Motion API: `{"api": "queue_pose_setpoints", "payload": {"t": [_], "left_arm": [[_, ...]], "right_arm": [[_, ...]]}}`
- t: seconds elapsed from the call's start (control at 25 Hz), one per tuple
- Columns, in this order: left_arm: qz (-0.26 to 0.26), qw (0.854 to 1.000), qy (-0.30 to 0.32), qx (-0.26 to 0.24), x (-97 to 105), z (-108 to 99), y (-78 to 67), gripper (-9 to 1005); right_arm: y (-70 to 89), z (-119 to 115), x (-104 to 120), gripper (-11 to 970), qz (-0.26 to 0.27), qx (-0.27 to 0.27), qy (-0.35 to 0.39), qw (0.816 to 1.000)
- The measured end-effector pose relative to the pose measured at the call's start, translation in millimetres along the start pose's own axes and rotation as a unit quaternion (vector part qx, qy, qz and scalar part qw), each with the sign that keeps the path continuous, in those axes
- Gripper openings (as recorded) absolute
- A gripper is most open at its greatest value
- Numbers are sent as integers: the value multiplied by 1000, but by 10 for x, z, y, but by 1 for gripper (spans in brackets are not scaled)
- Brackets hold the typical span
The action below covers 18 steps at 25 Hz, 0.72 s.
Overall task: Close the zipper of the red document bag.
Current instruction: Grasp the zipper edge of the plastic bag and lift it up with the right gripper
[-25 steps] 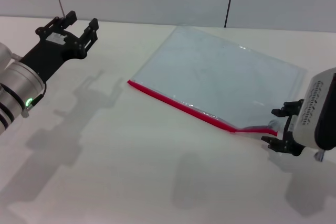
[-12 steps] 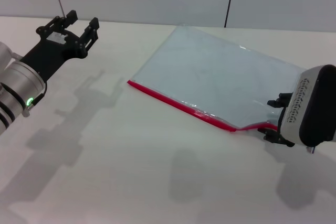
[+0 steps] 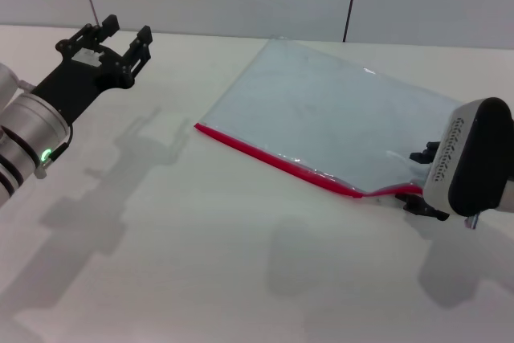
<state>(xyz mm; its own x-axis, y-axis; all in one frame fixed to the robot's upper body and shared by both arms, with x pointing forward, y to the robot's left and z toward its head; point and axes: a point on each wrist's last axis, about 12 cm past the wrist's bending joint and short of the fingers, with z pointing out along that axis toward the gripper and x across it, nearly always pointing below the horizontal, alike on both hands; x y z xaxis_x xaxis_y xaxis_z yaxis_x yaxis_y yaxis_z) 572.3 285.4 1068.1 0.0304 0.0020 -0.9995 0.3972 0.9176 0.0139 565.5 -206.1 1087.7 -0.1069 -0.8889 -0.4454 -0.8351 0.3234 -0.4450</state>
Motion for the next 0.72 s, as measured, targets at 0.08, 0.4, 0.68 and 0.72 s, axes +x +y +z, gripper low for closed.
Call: {"api": "queue_pose_setpoints", "payload": {"t": [0.08, 0.4, 0.68, 0.72], "left_arm": [[0, 1000, 0, 0, -1, 0, 0, 551], [0, 1000, 0, 2, -1, 0, -3, 548], [0, 1000, 1, 3, 0, 0, -4, 546], [0, 1000, 1, 3, 0, 0, -5, 545]], "right_arm": [[-12, 8, -12, 637, -1, 1, -1, 1000], [-29, 62, -26, 600, -1, -6, 2, 1000], [-45, 65, -49, 442, 1, -5, 0, 1000], [-48, 65, -54, 396, 3, -5, 0, 1000]]}}
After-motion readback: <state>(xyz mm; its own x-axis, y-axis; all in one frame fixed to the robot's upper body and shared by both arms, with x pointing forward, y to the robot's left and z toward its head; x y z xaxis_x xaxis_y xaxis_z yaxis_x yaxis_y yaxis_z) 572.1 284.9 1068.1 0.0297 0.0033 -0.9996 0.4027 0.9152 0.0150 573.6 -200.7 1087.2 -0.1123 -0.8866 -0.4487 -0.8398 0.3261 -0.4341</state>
